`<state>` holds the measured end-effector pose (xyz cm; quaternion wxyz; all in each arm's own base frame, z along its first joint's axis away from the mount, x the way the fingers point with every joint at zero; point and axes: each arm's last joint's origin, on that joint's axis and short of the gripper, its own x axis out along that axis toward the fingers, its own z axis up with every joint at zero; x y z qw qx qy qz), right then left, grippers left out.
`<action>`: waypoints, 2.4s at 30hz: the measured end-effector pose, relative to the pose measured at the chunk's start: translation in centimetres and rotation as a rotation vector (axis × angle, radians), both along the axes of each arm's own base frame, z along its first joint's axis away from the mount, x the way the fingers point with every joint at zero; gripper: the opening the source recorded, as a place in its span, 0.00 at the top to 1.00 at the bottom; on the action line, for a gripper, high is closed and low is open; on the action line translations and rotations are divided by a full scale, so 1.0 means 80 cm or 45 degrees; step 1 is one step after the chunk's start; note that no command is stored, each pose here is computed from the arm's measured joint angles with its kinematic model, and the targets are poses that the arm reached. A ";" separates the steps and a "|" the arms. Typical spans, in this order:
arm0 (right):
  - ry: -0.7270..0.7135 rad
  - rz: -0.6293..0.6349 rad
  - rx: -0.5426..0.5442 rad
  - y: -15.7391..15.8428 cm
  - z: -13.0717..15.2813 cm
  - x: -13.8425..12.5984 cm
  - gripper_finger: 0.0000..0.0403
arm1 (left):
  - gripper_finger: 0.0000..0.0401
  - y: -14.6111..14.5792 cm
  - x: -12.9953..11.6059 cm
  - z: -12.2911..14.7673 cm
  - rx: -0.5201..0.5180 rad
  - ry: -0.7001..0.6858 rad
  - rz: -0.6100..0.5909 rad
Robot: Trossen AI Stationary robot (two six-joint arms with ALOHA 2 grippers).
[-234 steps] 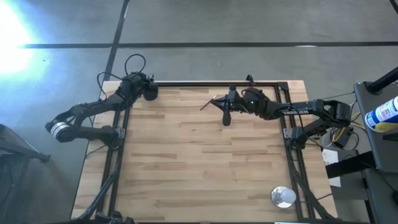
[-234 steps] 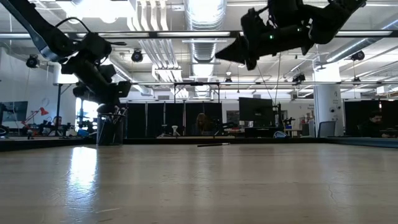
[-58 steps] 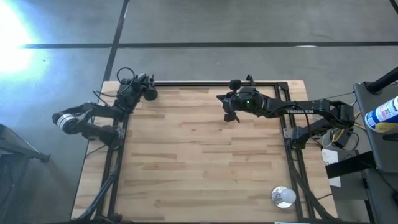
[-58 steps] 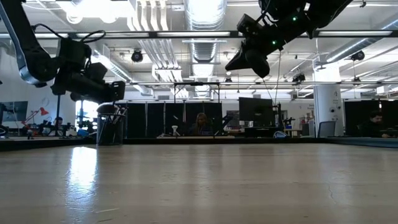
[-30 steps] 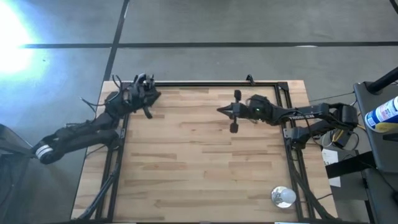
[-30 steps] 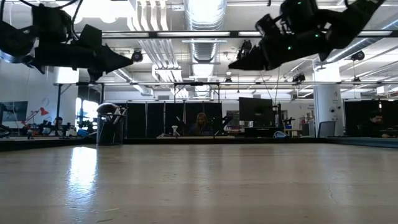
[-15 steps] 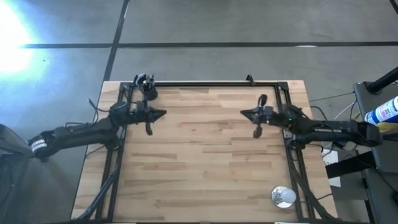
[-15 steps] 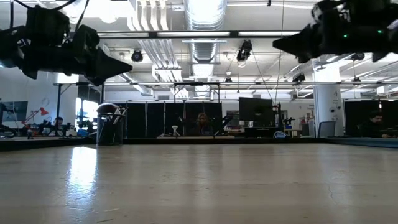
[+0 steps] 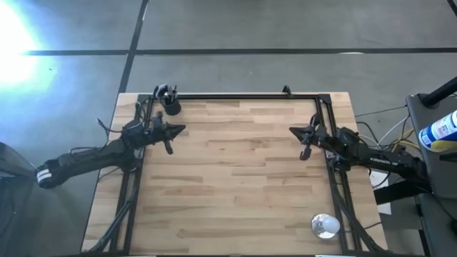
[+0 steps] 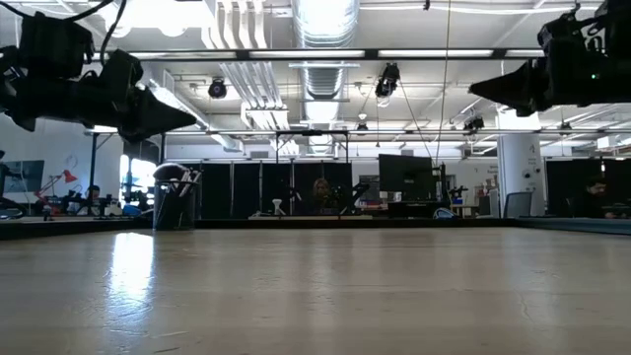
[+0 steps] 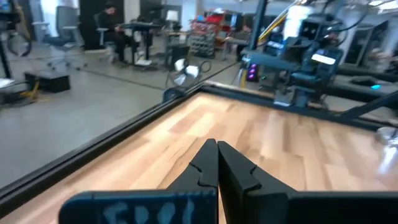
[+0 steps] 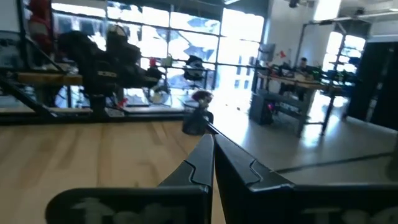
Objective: Put items in baskets/containers
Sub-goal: Return to Home Position
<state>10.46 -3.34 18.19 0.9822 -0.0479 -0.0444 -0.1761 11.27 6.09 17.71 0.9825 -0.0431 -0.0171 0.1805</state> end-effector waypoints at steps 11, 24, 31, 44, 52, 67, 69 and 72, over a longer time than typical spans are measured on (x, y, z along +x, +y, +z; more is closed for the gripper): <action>-0.018 -0.071 0.047 0.003 -0.004 -0.018 0.98 | 1.00 -0.014 -0.011 -0.005 -0.015 -0.010 0.034; -0.001 -0.104 0.063 0.002 -0.009 -0.017 0.98 | 1.00 -0.043 -0.015 -0.018 -0.007 0.094 0.039; 0.029 -0.125 0.120 0.001 -0.015 -0.017 0.98 | 1.00 -0.049 -0.023 -0.010 0.057 0.000 -0.058; 0.101 -0.130 0.092 0.000 -0.019 -0.014 0.98 | 1.00 -0.044 -0.021 -0.014 0.017 0.034 0.003; 0.174 -0.132 0.028 0.000 -0.022 -0.011 0.98 | 1.00 -0.044 -0.021 -0.014 0.019 0.028 0.007; 0.180 -0.131 0.031 -0.001 -0.023 -0.011 0.98 | 1.00 -0.044 -0.021 -0.014 0.020 0.029 0.007; 0.179 -0.131 0.032 -0.001 -0.023 -0.011 0.98 | 1.00 -0.044 -0.021 -0.014 0.020 0.029 0.007; 0.180 -0.131 0.030 -0.001 -0.023 -0.011 0.98 | 1.00 -0.044 -0.021 -0.014 0.020 0.028 0.007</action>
